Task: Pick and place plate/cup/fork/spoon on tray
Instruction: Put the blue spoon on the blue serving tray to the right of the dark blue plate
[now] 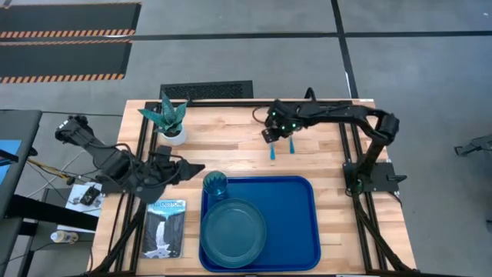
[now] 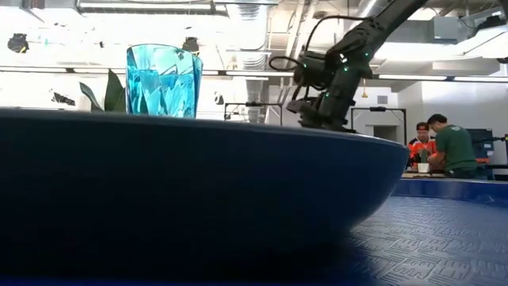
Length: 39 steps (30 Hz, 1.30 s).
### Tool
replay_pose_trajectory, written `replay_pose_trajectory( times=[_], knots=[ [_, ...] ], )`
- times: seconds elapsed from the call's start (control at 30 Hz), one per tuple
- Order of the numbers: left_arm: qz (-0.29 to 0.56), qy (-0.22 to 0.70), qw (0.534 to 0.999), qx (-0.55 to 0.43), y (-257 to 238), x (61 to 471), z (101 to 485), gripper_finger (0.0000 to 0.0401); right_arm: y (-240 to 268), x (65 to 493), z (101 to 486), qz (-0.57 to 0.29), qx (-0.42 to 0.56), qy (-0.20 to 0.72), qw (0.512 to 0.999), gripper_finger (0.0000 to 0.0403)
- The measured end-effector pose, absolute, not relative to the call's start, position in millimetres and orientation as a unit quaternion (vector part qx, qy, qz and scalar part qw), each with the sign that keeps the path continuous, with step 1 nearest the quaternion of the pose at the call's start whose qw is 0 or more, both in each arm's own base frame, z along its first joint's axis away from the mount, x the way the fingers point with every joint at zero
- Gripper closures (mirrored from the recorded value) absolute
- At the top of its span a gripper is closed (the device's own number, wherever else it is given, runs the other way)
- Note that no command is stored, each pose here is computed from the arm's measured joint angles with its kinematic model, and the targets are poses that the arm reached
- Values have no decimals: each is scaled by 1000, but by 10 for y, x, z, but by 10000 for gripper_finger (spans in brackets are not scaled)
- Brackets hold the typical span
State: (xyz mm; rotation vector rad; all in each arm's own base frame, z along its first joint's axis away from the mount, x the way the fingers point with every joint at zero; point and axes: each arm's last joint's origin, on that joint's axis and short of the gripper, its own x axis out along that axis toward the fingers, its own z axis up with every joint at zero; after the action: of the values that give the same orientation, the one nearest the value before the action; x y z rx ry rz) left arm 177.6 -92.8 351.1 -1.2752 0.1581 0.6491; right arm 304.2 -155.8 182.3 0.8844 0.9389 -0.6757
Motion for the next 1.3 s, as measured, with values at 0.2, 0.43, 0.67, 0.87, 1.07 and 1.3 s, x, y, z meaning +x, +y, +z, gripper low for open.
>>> replay_pose_trajectory(
  times=[0.2, 0.43, 0.67, 0.87, 1.07, 1.3],
  knots=[
    [320, 66, 749, -576, -843, 1802, 3496, 120, -1465, 3207, 1609, -350, 380, 417, 748, 192],
    [328, 60, 750, -571, -814, 1812, 3493, 120, -1452, 3304, 1400, -360, 387, 422, 737, 197],
    [329, 63, 751, -569, -813, 1807, 3488, 120, -1477, 3255, 1413, -370, 406, 423, 721, 256],
    [331, 62, 757, -560, -810, 1805, 3488, 120, -1474, 3240, 1446, -352, 396, 431, 731, 288],
    [333, 64, 758, -557, -807, 1801, 3484, 120, -1401, 3265, 1450, -341, 389, 438, 735, 241],
    [335, 64, 757, -558, -806, 1798, 3481, 120, -1313, 3304, 1454, -338, 377, 441, 741, 182]
  ],
)
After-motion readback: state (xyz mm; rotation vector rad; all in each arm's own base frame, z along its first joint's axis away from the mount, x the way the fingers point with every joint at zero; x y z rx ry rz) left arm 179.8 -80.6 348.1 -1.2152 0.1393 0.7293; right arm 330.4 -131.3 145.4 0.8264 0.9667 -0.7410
